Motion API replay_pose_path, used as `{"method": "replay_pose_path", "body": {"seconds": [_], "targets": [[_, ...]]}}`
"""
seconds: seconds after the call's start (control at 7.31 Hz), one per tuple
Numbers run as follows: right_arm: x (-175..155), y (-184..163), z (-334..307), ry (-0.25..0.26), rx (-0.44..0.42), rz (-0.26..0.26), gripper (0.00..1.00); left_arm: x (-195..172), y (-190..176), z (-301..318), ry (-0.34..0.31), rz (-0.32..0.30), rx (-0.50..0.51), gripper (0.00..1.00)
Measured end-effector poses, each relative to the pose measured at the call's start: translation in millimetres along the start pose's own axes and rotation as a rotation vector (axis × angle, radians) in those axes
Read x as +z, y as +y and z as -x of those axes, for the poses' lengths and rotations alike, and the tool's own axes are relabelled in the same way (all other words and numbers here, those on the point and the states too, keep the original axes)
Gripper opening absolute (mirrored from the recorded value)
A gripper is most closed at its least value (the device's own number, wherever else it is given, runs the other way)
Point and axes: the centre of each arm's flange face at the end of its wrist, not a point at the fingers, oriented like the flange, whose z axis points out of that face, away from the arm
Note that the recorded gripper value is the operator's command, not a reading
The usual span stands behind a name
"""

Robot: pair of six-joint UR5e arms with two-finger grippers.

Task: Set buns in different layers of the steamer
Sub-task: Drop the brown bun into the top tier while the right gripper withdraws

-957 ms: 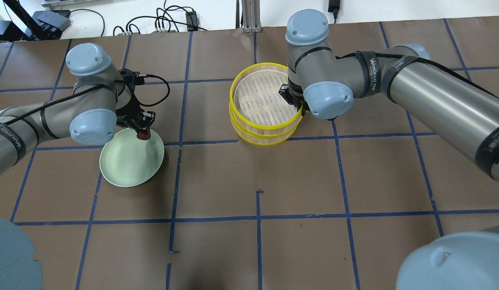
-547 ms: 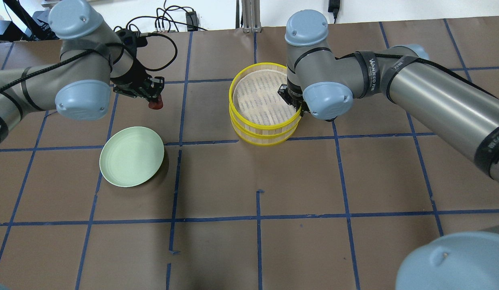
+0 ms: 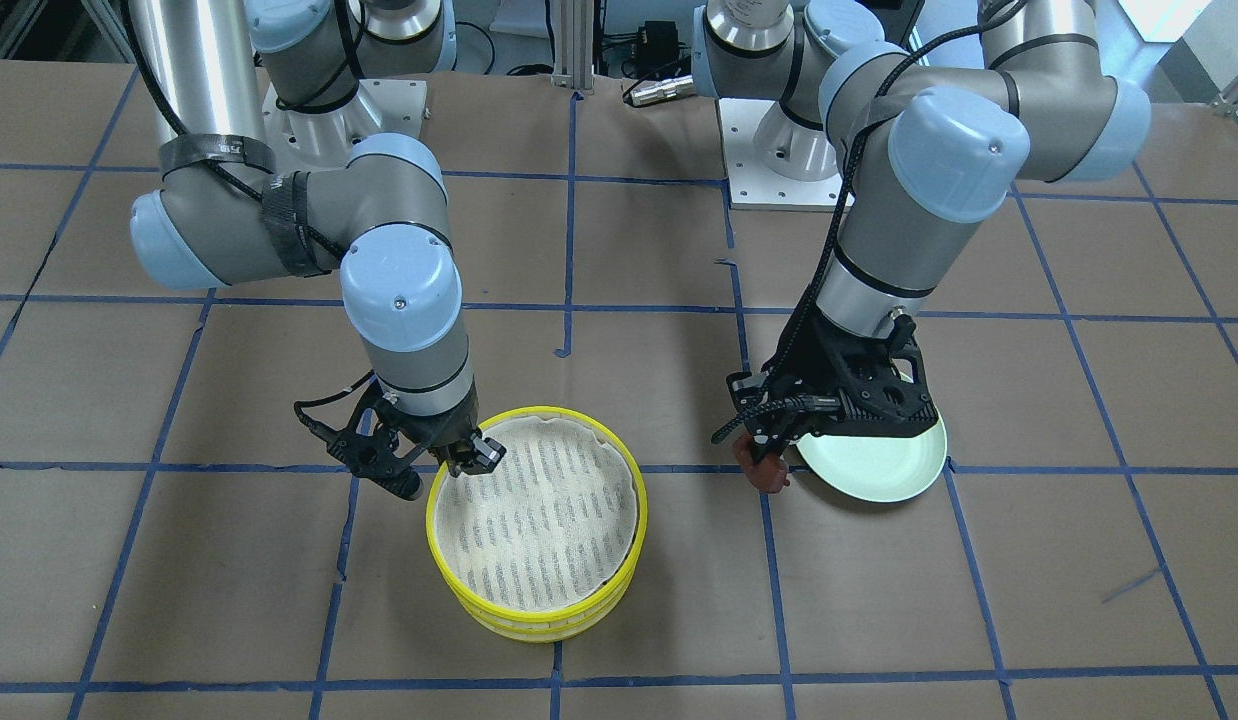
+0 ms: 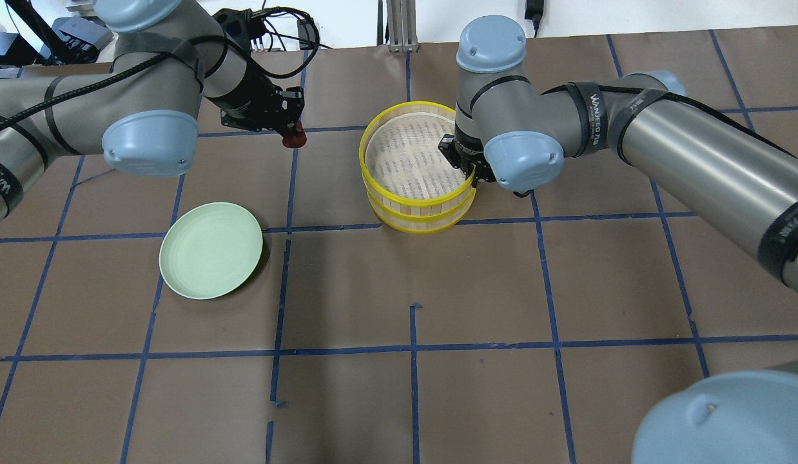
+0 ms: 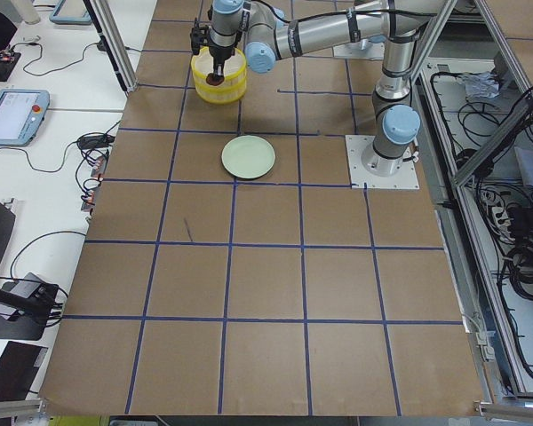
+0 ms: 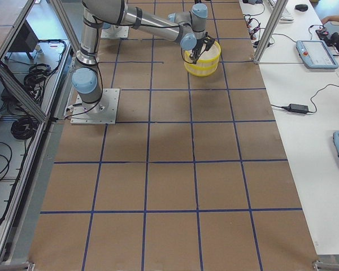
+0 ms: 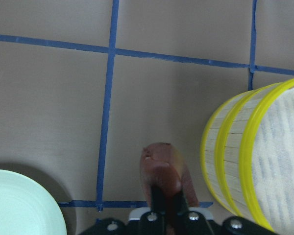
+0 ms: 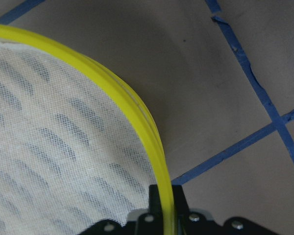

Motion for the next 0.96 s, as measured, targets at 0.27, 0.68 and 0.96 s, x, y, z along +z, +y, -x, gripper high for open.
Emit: {"method": "replay_pose_path", "body": {"seconds": [0.27,0.68,0.96], "targets": [[1,1,-1,0.007,-0.003,0.003,1.00,-8,-1,-4,0.013,-0.014,-0.001,0.06],[-62,-29,-46,-0.002,-0.042,0.015,1.00,-4,1,-16,0.067,-0.007,-0.001,0.06],[-170,-55,-134,-0.050,-0.072,0.075,1.00,2,8,-50,0.138,-0.022,-0.028,0.11]]}}
